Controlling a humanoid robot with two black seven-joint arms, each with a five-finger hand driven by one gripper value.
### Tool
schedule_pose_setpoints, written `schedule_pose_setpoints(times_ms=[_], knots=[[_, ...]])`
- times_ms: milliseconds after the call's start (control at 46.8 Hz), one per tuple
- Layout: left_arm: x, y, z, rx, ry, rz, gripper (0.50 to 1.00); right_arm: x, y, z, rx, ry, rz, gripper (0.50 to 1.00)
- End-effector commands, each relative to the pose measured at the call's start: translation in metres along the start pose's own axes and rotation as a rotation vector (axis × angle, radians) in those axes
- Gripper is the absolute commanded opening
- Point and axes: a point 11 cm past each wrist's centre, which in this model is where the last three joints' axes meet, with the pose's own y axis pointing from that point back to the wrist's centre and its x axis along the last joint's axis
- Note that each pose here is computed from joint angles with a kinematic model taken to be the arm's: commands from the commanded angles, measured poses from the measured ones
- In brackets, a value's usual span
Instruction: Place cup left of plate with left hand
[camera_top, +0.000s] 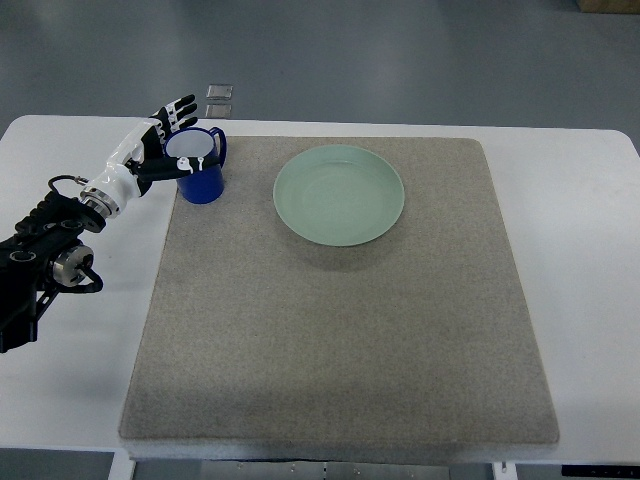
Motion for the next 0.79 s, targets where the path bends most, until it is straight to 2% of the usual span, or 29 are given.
schedule_pose_setpoints(times_ms=[0, 192, 406, 620, 770], knots=[[0.010, 0.000, 0.007, -0.026, 0.029, 0.037, 0.999, 0.000, 0.000, 0.000, 0.000, 0.000, -0.001, 0.932], [0.029, -0.001, 0.027, -0.094, 0.075, 0.104, 0.999, 0.000, 0.000, 0.000, 0.000, 0.000, 0.001, 0.932], [0.035, -0.013, 0.059, -0.164, 0.078, 0.102, 0.999, 0.000, 0.000, 0.000, 0.000, 0.000, -0.001, 0.932], [0.018, -0.036, 0.093, -0.222, 0.102, 0.065, 0.996, 0.000, 0.000, 0.000, 0.000, 0.000, 0.001, 0.932], [0.001, -0.046, 0.103, -0.209, 0.179, 0.037, 0.996, 0.000, 0.000, 0.000, 0.000, 0.000, -0.001, 0.932]])
